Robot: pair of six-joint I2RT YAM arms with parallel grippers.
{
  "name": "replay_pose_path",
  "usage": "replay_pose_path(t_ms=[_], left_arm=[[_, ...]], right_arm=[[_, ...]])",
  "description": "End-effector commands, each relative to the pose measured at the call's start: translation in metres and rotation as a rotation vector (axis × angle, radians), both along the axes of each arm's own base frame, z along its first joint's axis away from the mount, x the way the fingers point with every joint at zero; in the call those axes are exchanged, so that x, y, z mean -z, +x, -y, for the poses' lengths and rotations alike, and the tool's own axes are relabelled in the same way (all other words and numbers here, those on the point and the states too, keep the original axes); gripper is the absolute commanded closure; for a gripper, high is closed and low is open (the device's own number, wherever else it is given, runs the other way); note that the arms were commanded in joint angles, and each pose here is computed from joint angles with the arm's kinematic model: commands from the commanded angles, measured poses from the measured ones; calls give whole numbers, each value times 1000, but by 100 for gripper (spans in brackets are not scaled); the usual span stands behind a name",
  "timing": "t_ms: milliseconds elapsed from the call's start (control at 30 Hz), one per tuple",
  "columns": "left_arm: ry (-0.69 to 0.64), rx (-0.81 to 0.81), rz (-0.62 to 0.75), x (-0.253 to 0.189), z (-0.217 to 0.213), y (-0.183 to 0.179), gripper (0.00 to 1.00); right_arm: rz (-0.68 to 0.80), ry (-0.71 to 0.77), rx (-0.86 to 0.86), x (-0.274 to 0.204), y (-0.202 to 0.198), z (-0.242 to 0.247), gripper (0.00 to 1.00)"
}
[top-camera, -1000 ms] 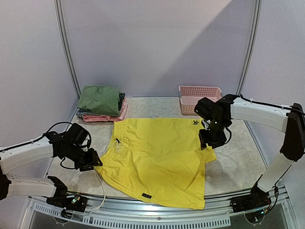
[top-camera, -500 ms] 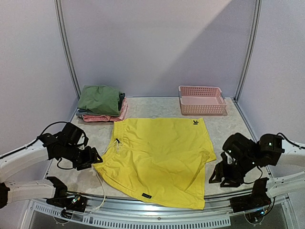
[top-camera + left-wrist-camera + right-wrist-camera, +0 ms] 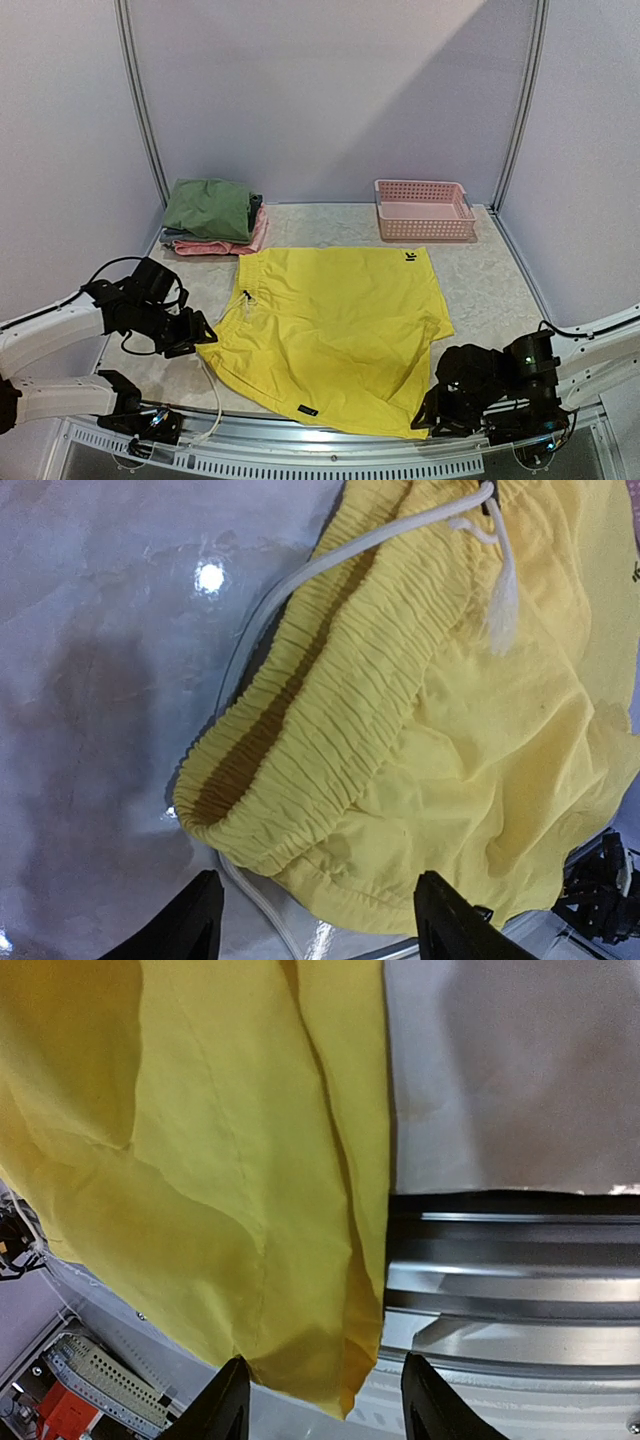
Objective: Fold and stack the mixed laundry pile
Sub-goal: Pick up the flattened shorts from the corner of the board.
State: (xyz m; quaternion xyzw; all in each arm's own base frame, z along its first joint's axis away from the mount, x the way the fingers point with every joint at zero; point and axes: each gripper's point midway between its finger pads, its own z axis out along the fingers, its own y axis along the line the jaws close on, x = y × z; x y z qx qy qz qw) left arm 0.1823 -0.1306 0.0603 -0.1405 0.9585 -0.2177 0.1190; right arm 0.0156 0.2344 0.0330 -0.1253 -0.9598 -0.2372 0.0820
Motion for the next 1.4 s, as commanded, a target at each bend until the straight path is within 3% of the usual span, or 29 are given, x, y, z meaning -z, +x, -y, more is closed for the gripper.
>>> replay_pose_path(t_ms=[0, 300, 567, 767, 867, 1133, 1367], left_arm=[[-12, -2, -10, 6, 0, 0, 35], [-26, -10, -18, 9, 2, 1, 37], [-34, -14, -29, 15, 5, 2, 38], [-46, -8, -34, 19, 8, 4, 38], [-49, -4, -41, 21, 9, 4, 38], [-55, 3, -59, 25, 11, 3, 40], [-66, -7, -51, 25, 11, 1, 43]], right_arm=[[-13, 53, -1, 5, -2, -18, 49], [21, 83, 43, 4, 4, -8, 60], [16, 155, -14, 1, -2, -19, 56], [9, 155, -26, 10, -3, -23, 60], [11, 147, -24, 14, -3, -23, 67], [9, 112, -9, 13, -3, -13, 100], [4, 87, 37, 4, -2, 4, 100]])
